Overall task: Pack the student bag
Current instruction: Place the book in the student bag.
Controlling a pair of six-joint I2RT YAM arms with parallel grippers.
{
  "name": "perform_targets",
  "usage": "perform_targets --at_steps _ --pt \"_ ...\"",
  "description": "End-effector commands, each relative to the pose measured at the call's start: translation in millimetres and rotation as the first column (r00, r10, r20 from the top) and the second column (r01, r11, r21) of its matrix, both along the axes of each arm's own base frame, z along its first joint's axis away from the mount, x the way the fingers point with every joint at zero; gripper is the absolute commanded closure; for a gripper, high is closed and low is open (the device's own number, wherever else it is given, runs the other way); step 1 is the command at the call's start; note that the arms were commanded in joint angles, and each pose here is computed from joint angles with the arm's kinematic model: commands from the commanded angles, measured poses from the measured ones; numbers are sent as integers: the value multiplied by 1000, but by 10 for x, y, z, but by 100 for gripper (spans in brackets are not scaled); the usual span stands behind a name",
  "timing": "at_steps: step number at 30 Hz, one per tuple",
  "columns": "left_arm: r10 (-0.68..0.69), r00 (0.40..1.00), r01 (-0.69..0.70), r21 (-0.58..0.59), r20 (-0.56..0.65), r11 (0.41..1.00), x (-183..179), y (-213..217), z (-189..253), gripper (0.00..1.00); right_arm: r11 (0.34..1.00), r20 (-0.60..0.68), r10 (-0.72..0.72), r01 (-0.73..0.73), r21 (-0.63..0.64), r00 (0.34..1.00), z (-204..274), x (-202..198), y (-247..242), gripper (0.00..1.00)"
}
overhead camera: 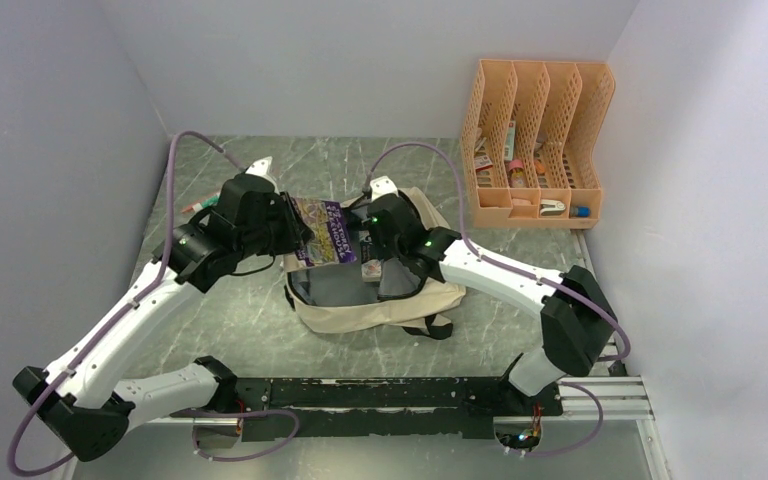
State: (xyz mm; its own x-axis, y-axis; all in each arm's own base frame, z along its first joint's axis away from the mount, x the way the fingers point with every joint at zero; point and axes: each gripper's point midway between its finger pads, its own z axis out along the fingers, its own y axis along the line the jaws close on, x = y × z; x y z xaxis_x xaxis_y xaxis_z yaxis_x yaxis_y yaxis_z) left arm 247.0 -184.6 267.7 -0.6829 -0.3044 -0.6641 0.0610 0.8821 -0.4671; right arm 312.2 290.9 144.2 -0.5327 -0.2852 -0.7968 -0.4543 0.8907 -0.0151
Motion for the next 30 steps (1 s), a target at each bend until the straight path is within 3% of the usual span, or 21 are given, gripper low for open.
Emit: perform_targets --at_steps 1,22,30 --pt "-57 998 60 -132 25 989 112 -249 66 95 988 84 10 -23 150 996 440 87 166 100" --pt "-202 978 175 -321 -51 931 315 -623 -251 95 932 199 66 -132 337 978 946 -5 318 100" --pt "-229 973 212 -387 2 897 409 -771 -295 95 907 213 58 -141 398 975 996 -48 331 100"
